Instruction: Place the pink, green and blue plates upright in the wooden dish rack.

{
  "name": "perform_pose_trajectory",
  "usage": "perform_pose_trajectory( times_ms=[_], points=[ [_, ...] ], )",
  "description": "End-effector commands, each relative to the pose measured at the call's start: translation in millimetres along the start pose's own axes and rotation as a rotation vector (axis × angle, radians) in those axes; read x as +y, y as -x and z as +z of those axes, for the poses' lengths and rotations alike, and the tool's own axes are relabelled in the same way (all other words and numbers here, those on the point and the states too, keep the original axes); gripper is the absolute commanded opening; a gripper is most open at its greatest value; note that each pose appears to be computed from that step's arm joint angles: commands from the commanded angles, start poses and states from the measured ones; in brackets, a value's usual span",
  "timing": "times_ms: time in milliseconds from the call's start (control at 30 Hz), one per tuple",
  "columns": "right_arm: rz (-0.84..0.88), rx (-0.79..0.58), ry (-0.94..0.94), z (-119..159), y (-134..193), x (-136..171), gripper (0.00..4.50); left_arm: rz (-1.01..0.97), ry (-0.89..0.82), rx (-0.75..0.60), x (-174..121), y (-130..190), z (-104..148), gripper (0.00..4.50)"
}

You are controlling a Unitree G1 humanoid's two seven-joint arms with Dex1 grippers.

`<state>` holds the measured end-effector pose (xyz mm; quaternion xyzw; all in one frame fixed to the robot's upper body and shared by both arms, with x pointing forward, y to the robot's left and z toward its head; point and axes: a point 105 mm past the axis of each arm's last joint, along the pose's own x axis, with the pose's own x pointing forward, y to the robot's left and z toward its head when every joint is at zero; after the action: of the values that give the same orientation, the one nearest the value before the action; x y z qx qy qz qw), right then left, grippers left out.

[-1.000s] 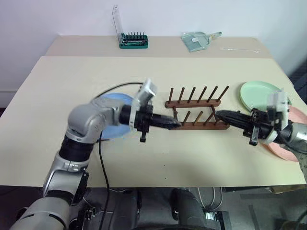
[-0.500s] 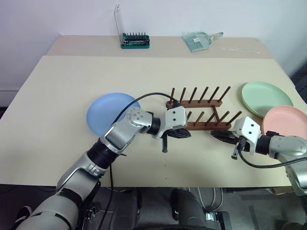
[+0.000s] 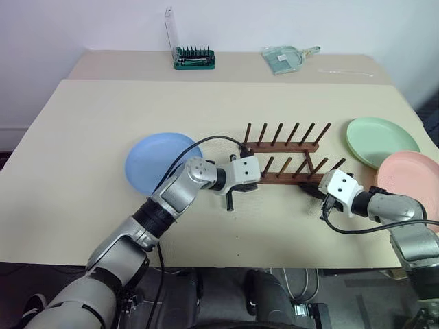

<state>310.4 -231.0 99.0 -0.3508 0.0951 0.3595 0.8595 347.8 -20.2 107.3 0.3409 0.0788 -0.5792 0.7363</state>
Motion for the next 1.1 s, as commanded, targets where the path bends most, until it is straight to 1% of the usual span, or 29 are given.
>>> perform_pose_trajectory(
  times_ms=[33,100,233,500,567,667,767,900,933,1033,1067,1100],
  points=[
    [-0.050,-0.019,0.047,6,-2,-13,0.04,0.095,-0.067,-0.020,23,1,8,0.00],
    [-0.057,-0.012,0.056,4,-5,-15,0.04,0.119,-0.087,-0.009,31,0,5,0.00],
    [-0.065,0.017,0.099,-3,-10,-21,0.04,0.115,-0.080,-0.022,34,-3,6,0.00],
    [-0.101,-0.011,0.123,3,-21,-39,0.04,0.129,-0.080,-0.020,38,-7,4,0.00],
    [-0.103,-0.037,0.114,8,-24,-40,0.04,0.138,-0.085,-0.015,40,-6,3,0.00],
    [-0.115,-0.019,0.139,6,-26,-42,0.04,0.142,-0.071,-0.029,40,-6,4,0.00],
    [-0.113,-0.041,0.124,9,-27,-41,0.04,0.137,-0.068,-0.031,39,-7,4,0.00],
    [-0.103,-0.034,0.130,8,-24,-38,0.04,0.137,-0.072,-0.031,38,-5,4,0.00],
    [-0.092,-0.041,0.110,9,-22,-36,0.04,0.137,-0.058,-0.042,39,-4,5,0.00],
    [0.008,-0.102,-0.036,19,-12,-19,0.04,0.042,0.155,-0.210,31,5,27,0.00],
    [0.033,-0.126,-0.086,25,-6,-15,0.04,-0.045,0.219,-0.280,21,13,37,0.00],
    [0.045,-0.143,-0.142,29,-1,-14,0.01,-0.125,0.254,-0.327,12,23,44,0.25]
  ],
)
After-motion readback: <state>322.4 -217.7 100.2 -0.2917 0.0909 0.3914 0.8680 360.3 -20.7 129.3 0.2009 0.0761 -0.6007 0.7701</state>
